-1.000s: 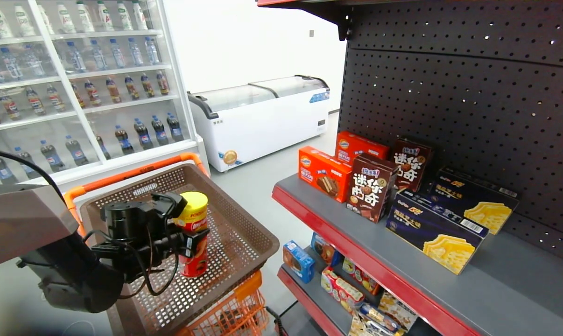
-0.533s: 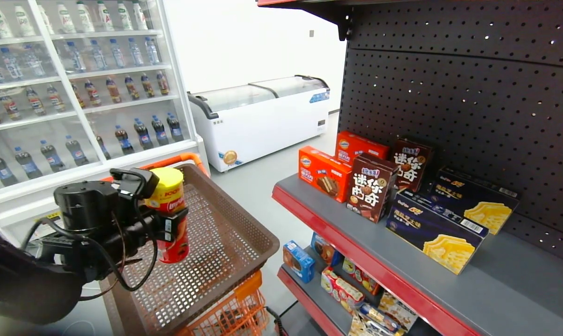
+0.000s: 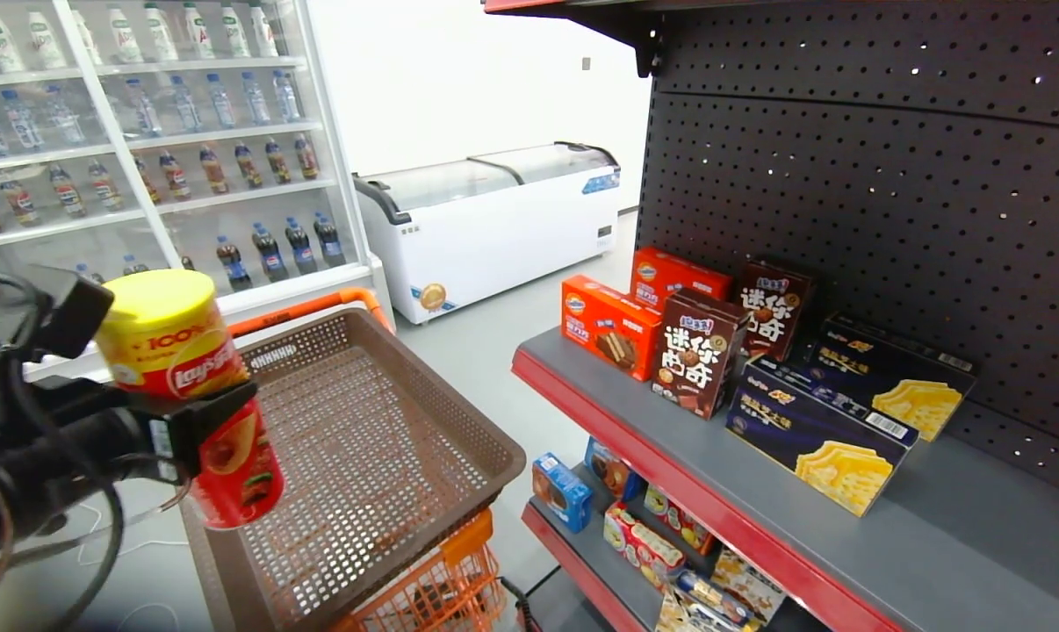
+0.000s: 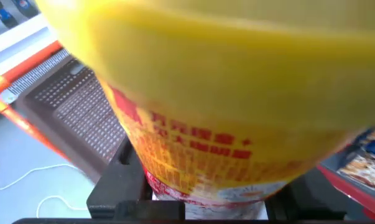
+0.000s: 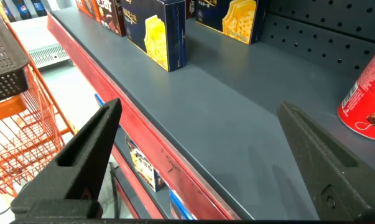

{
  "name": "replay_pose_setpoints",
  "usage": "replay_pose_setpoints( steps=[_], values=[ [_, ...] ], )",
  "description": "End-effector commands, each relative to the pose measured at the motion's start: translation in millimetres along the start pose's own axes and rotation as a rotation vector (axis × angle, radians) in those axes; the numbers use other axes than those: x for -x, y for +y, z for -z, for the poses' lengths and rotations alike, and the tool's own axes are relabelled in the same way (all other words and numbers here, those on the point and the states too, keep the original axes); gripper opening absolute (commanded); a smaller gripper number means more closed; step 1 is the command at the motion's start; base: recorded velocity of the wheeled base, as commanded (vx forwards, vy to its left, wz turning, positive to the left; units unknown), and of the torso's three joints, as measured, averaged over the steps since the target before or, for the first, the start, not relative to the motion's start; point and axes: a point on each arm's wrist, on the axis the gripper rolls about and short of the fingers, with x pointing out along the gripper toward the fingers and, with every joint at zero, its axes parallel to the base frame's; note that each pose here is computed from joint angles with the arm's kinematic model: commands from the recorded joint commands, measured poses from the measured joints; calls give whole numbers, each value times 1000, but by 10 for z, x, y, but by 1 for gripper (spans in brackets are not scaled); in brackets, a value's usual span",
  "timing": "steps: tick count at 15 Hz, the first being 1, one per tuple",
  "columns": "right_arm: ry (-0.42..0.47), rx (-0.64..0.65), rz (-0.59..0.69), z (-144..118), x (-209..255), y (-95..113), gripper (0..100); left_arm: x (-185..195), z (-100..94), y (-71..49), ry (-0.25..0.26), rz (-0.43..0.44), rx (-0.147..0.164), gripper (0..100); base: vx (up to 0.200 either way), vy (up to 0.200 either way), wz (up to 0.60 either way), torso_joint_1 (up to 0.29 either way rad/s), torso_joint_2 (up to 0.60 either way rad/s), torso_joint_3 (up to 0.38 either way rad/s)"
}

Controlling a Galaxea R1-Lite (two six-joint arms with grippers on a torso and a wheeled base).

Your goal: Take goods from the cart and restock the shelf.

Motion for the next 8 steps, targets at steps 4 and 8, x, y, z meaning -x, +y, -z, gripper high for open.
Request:
replay_pose_setpoints(
  steps=[4,8],
  values=[
    [0,0,0,0,0,0,100,1198,262,-72,-236,8,5,0,0,0,0,0,0,0],
    [0,0,0,0,0,0,100,1477,572,-96,-315,-11,9,0,0,0,0,0,0,0]
  ],
)
